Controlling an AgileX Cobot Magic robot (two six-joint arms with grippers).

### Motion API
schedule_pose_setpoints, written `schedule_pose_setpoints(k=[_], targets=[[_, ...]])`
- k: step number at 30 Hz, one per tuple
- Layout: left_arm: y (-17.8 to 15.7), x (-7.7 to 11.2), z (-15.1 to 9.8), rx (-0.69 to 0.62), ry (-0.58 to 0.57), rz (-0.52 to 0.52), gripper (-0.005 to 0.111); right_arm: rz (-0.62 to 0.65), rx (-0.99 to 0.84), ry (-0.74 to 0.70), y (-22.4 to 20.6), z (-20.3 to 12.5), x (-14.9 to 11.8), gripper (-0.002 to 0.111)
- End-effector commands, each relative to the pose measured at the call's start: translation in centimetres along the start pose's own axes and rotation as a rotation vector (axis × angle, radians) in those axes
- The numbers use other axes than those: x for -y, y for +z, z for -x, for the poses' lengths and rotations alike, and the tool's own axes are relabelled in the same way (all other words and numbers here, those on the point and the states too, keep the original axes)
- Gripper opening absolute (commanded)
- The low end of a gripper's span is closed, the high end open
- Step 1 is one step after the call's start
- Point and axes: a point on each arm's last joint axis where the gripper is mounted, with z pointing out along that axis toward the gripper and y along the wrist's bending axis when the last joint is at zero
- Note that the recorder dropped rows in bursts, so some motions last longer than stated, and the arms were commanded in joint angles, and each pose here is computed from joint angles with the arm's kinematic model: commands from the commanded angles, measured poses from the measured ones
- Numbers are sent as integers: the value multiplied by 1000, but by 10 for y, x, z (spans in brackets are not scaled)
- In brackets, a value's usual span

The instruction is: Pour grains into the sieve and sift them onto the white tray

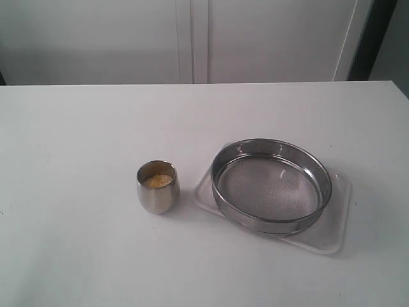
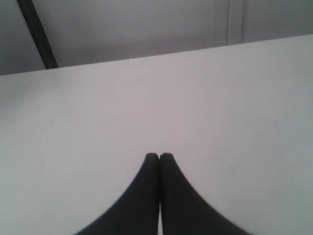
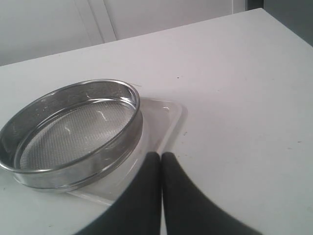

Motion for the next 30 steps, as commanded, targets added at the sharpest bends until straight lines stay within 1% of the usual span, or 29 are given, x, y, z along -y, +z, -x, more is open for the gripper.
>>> schedule_pose_setpoints(k=[1,3,13,16,21,26,30], targets=[[0,-1,6,82,-2,12,0,0,11,4,0,0,0,0],[0,-1,8,100,-2,15,0,0,11,4,0,0,0,0],[-4,-3,24,274,2,37,0,0,11,4,0,0,0,0],[-9,-4,39,296,2,38,0,0,11,4,0,0,0,0],[-21,-7,77,340,3,39,0,0,11,4,0,0,0,0],[-19,-10,114,313,3,35,0,0,11,4,0,0,0,0],[-9,-12,131,278,3,32,0,0,11,4,0,0,0,0]])
